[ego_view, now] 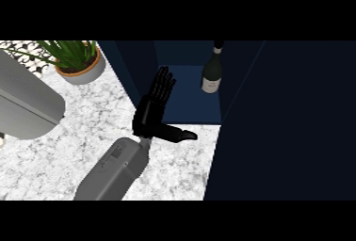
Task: Pick up the wine, place it into the cabinet and close the cabinet
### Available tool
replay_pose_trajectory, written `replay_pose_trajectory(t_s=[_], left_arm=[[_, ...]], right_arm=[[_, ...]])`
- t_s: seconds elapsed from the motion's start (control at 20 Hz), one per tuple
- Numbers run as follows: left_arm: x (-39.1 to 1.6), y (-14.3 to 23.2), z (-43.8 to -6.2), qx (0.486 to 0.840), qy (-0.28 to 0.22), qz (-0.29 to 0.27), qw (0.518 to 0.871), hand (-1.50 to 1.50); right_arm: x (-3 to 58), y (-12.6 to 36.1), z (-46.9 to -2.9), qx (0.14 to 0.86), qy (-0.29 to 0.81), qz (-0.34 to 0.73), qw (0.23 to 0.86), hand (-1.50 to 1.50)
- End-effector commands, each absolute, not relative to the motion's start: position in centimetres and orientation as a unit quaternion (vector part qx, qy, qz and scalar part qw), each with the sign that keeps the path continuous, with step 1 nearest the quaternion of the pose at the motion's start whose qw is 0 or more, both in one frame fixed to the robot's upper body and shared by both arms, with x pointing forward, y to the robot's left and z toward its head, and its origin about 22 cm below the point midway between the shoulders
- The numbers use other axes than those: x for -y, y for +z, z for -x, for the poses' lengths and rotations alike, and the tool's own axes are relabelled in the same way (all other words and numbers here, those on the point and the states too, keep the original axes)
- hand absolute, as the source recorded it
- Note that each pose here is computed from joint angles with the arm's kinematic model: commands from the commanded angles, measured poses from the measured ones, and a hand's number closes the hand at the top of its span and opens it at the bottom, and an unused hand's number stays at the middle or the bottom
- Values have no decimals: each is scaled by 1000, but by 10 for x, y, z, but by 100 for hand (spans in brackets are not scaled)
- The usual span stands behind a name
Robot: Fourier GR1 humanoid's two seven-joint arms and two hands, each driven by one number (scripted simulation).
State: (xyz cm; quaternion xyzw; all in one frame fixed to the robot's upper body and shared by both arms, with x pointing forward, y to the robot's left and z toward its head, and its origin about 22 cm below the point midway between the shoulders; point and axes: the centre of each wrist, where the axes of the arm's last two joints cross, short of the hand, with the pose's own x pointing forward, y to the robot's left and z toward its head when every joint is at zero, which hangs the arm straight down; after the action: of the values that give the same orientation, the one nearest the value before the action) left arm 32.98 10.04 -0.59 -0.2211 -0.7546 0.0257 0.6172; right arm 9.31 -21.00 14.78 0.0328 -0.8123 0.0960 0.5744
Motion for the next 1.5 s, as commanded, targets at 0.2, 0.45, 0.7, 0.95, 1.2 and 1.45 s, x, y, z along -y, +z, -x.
replay_pose_trajectory(t_s=[0.2, 0.45, 0.7, 0.95, 1.2, 1.45], left_arm=[[-123, -11, -276, 744, 48, 239, 622, -150], [-147, -9, -240, 746, 80, 244, 615, -150], [-164, -12, -224, 754, 76, 234, 609, -150], [-208, -9, -220, 771, 74, 216, 594, -150], [-237, -11, -218, 783, 73, 193, 587, -150], [-277, 5, -211, 788, 64, 171, 587, -150]], right_arm=[[215, 203, -56, 824, 83, -75, 556, -150], [209, 191, -62, 819, 112, -83, 557, -150], [214, 201, -64, 805, 168, -111, 558, -150], [207, 187, -61, 769, 211, -176, 577, -150], [198, 182, -59, 749, 281, -230, 554, 150], [200, 197, -51, 753, 274, -246, 545, 150]])
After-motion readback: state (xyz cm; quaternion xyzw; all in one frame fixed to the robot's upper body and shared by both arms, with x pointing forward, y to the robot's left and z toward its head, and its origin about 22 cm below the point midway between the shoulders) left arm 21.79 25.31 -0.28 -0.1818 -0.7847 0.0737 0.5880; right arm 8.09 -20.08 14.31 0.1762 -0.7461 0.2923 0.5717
